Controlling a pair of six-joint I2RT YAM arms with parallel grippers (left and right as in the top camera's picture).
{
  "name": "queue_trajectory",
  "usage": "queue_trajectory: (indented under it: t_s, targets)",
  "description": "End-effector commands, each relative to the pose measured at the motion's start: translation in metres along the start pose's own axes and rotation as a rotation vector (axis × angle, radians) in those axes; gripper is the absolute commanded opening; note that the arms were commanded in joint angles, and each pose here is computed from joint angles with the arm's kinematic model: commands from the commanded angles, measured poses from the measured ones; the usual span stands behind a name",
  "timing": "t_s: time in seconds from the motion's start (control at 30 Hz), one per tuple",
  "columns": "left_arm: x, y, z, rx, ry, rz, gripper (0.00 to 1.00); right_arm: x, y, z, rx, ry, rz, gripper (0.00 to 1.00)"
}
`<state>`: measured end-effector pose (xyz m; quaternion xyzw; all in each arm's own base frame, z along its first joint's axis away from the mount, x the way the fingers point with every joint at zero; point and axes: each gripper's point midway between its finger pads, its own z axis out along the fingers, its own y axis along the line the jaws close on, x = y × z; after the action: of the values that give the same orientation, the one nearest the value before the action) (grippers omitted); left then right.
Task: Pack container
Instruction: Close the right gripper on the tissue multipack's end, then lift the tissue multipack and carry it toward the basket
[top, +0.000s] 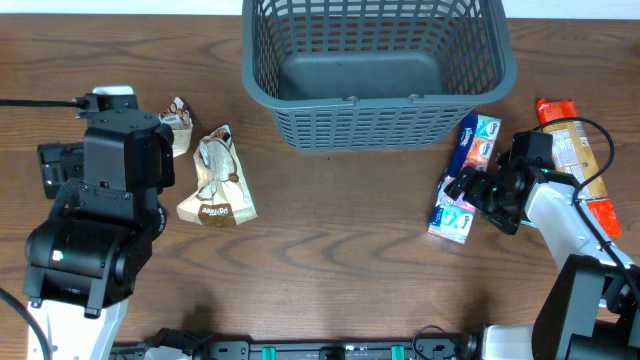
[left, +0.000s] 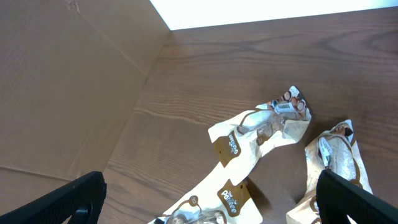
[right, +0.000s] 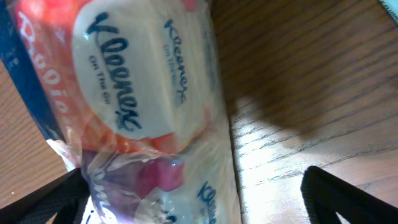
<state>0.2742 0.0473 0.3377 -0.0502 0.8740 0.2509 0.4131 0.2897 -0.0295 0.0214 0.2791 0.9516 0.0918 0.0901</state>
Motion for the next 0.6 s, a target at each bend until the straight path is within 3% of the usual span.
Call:
queue_trajectory:
  t_s: [0.0, 0.2, 0.57]
  targets:
    - [-0.0031, 0.0069, -0.0021, -0.024, -0.007, -0.011, 0.99, 0.0145, -0.0228, 0.0091, 0.11, 0.029, -0.006, 0.86]
    - [-0.0031, 0.0069, -0.0021, -0.024, -0.007, -0.011, 0.99, 0.0146, -0.0227, 0.0092, 0.109, 0.029, -0.005, 0.01]
    - [-0.0031, 0.0069, -0.0021, -0.024, -0.007, -0.011, 0.99, 0.011, -0.0202, 0.0035, 0.1, 0.005, 0.0, 0.01]
